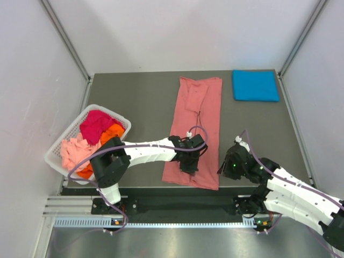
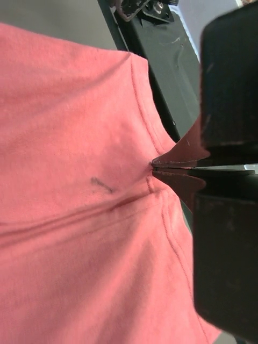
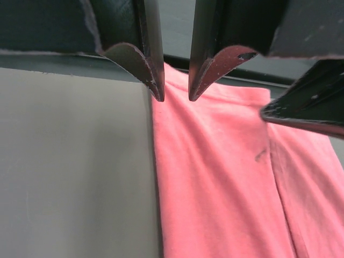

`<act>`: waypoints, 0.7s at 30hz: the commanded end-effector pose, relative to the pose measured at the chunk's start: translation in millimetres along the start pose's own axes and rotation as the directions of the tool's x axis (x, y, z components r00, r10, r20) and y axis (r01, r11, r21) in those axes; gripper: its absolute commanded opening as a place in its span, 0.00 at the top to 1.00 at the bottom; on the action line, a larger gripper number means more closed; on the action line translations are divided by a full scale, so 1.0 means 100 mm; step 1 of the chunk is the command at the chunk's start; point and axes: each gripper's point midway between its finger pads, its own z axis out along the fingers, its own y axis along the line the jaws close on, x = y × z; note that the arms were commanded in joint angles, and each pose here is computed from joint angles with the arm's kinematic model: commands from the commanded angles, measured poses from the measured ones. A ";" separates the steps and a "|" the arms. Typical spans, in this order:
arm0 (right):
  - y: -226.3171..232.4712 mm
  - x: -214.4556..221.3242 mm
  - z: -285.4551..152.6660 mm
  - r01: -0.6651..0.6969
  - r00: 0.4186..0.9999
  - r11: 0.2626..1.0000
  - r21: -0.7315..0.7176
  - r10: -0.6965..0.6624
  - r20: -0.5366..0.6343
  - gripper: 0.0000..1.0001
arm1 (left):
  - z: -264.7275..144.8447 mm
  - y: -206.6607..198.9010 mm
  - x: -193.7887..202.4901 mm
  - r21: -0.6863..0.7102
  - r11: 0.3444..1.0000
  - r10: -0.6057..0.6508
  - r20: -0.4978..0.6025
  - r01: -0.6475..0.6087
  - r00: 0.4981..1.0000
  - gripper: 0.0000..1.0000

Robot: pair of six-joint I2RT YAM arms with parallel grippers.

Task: Fold and stack the t-shirts
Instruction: Fold the tshirt

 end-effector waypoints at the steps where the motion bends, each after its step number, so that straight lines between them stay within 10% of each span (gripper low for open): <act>1: 0.00 -0.04 0.03 -0.001 1.000 1.000 -0.007 0.001 0.016 0.75 | -0.23 0.02 -0.04 -0.031 0.999 -0.012 0.034 0.013 0.999 1.00; 21: -0.03 0.38 0.24 -0.060 0.991 0.993 -0.098 0.048 -0.123 0.75 | 0.06 0.26 0.16 -0.098 0.995 -0.011 -0.030 0.008 0.999 0.89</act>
